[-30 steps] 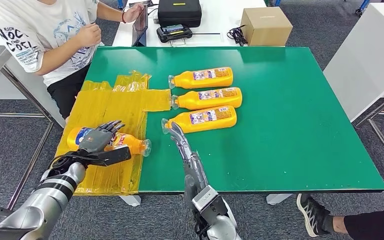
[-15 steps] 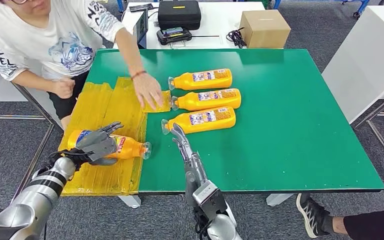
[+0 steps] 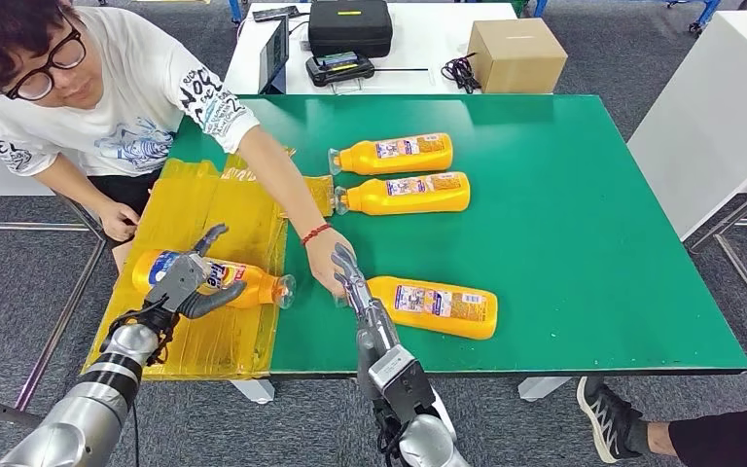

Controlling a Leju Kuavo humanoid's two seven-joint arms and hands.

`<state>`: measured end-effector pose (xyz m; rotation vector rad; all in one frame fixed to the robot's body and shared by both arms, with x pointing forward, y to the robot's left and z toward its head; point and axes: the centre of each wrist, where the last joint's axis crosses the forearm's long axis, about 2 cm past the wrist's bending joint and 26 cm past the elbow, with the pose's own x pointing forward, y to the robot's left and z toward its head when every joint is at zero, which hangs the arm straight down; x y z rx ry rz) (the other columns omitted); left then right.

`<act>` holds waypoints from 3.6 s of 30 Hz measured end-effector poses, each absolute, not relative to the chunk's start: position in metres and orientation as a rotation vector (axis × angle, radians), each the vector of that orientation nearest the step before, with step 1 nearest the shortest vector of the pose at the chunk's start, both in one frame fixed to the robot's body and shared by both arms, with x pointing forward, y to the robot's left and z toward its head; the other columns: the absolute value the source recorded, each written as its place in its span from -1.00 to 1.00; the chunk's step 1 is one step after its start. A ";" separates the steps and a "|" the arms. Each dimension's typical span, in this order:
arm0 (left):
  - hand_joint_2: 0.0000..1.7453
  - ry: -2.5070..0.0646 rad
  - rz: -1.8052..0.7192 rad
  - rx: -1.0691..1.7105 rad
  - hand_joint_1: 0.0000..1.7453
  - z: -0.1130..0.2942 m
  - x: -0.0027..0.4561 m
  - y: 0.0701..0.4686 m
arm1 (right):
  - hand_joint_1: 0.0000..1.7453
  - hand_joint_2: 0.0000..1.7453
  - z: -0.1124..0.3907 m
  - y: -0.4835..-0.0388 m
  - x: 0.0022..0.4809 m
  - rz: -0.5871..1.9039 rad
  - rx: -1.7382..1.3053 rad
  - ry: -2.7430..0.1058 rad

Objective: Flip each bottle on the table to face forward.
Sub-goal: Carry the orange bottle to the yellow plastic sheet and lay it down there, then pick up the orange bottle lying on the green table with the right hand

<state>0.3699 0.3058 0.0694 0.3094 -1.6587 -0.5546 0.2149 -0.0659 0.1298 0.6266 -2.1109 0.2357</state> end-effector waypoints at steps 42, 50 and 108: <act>1.00 -1.881 0.372 0.220 -1.00 0.059 0.270 0.226 | -1.00 1.00 0.105 -0.192 0.259 0.954 -0.276 -1.836; 1.00 -1.854 0.389 0.184 -1.00 0.054 0.261 0.219 | -1.00 1.00 0.111 -0.209 0.272 1.000 -0.329 -1.827; 1.00 -1.717 0.203 0.015 -1.00 0.031 0.259 0.178 | -1.00 1.00 0.111 -0.280 0.371 1.416 -0.129 -1.252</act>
